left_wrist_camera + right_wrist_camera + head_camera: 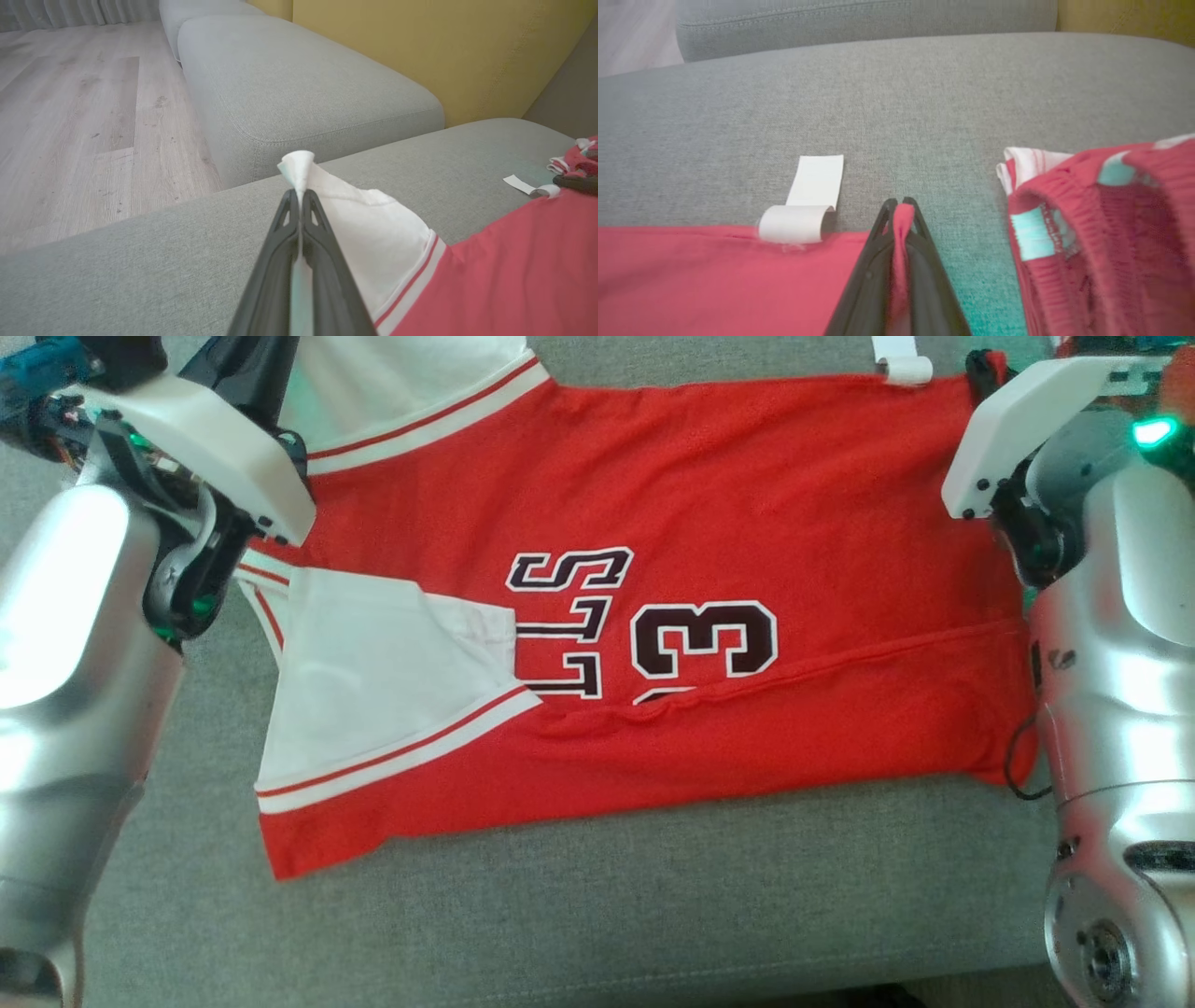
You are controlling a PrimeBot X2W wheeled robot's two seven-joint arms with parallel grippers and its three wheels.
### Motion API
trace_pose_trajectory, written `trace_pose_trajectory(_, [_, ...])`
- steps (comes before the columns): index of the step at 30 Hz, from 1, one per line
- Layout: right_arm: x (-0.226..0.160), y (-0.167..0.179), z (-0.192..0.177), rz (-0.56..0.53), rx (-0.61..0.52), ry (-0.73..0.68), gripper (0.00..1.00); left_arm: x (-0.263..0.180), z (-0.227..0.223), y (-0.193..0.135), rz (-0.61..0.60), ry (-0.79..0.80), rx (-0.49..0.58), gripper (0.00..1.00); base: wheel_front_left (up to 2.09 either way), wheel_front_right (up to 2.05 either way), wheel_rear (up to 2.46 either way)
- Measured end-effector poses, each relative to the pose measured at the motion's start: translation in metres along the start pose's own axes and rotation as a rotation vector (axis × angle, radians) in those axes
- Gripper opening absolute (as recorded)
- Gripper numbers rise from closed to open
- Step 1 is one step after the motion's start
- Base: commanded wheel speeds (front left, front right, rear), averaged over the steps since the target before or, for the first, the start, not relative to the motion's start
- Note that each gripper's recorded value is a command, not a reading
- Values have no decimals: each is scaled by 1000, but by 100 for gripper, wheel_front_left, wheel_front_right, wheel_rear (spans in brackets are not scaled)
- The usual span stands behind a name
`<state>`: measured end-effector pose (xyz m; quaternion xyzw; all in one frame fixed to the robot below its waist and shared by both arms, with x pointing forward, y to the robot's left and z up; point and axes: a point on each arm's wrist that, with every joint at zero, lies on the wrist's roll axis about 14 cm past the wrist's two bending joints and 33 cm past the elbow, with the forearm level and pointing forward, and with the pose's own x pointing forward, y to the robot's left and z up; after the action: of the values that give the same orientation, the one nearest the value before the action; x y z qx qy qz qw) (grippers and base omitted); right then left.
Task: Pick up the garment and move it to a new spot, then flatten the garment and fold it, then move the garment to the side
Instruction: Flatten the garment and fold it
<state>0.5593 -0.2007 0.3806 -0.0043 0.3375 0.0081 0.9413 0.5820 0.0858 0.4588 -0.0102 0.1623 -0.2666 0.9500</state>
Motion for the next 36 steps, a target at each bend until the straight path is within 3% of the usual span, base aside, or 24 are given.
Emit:
trace_pose_trajectory(10, [-29,13,32,51,-65,-146,0,-24,21,-11,-4,-97,-39,0,0,0,0])
trace_pose_trajectory(16, [-50,2,1,49,-58,-130,0,-56,3,-14,30,-104,-97,0,0,0,0])
trace_pose_trajectory(25, [-73,9,1,80,-23,-198,0,-93,-14,-27,65,-132,-162,0,0,0,0])
trace_pose_trajectory(34, [-95,14,-35,95,11,-199,0,-126,-53,-43,105,-108,-244,0,0,0,0])
trace_pose_trajectory(35, [-97,14,-37,95,17,-200,2,-127,-56,-45,108,-106,-250,0,0,0,0])
trace_pose_trajectory(36, [-99,15,-37,96,25,-212,14,-129,-59,-47,109,-107,-254,0,0,0,0])
